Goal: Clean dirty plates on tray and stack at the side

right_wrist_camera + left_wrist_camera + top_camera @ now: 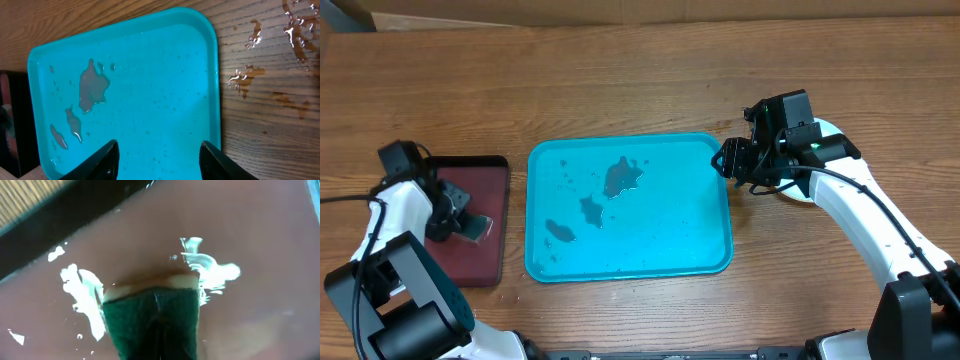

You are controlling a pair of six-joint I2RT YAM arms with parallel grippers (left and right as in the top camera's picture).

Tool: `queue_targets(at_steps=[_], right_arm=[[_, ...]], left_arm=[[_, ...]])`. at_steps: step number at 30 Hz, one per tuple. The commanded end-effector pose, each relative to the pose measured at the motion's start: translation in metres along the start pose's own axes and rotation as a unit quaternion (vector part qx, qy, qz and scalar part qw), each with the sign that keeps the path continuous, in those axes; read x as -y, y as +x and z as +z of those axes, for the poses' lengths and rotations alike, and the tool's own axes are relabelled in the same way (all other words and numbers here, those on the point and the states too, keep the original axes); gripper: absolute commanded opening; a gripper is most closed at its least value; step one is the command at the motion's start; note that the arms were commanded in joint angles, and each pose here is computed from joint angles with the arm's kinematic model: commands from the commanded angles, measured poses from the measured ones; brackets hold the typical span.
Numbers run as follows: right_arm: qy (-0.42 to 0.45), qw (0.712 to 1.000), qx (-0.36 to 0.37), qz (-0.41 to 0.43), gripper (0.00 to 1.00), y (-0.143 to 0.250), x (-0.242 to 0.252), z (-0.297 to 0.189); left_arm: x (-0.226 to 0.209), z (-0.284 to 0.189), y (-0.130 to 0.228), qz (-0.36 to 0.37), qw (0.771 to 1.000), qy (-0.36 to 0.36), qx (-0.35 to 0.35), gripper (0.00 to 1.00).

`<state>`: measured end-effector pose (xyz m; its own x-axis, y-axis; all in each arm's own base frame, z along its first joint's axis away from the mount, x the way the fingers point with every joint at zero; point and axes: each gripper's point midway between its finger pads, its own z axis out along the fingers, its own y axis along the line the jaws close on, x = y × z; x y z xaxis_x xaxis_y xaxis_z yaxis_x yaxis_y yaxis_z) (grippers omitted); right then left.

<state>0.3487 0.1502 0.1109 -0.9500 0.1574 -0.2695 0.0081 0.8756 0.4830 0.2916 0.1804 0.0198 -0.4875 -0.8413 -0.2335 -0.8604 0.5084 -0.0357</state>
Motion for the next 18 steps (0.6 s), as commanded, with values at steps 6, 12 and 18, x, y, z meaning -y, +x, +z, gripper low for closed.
queue_targets(at_steps=[6, 12, 18], right_arm=[[0.001, 1.000, 0.004, -0.001, 0.53, 0.001, -0.001, -0.002], [0.001, 1.000, 0.002, -0.001, 0.53, 0.001, -0.001, -0.002], [0.001, 1.000, 0.002, -0.001, 0.53, 0.001, -0.001, -0.002]], left_arm=[[-0.009, 0.018, 0.009, 0.000, 1.000, -0.016, 0.013, 0.04], [-0.007, -0.010, 0.000, 0.002, 0.999, -0.032, -0.014, 0.04], [-0.003, -0.040, -0.012, 0.003, 0.999, -0.038, -0.025, 0.04]])
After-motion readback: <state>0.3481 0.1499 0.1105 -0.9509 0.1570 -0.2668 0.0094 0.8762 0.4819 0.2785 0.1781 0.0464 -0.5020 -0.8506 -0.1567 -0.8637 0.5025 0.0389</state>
